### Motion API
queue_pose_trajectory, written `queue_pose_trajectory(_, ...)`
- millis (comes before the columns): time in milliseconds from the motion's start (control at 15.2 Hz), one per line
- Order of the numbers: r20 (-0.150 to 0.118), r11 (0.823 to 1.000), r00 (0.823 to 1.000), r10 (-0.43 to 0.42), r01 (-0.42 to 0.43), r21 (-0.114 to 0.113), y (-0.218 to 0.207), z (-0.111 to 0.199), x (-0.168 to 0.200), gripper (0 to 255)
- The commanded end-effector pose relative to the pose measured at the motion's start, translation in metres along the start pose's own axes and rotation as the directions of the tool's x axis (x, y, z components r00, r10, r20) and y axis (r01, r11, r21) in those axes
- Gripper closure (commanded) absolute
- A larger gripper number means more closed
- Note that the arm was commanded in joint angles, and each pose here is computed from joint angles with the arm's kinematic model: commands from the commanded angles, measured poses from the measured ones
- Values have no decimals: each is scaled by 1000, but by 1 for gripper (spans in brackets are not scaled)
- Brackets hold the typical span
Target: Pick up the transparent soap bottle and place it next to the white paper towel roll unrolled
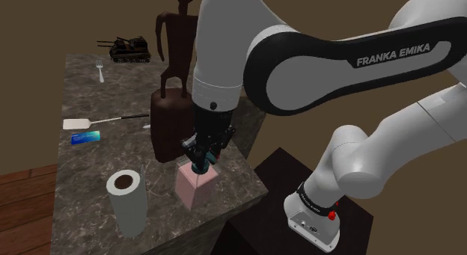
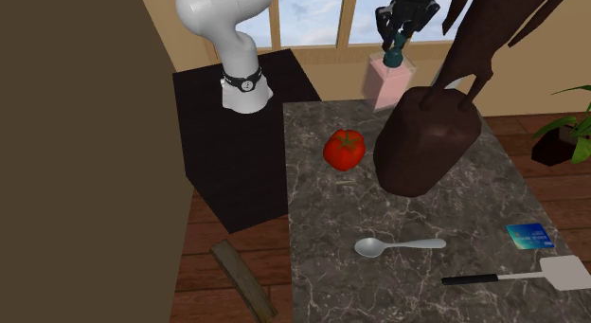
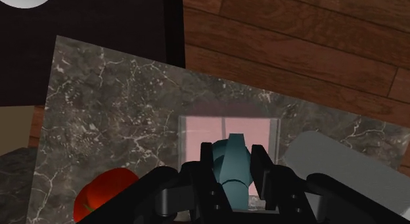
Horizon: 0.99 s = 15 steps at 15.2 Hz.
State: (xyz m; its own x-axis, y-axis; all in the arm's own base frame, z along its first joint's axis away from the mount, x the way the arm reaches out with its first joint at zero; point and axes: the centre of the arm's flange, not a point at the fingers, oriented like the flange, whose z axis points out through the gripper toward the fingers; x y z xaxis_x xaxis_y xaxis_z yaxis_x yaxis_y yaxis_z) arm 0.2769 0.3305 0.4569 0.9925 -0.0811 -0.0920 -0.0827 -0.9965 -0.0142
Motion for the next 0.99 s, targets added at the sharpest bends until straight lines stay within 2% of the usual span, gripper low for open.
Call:
queue_pose_trajectory(0, -1, 1000, 1000, 0, 0, 0, 0, 11, 1, 255)
queue_pose_trajectory(462, -1, 1000, 1000, 0, 0, 0, 1, 51, 4, 255)
queue_pose_trajectory(924, -1, 1000, 1000, 0, 0, 0, 1, 51, 4, 255)
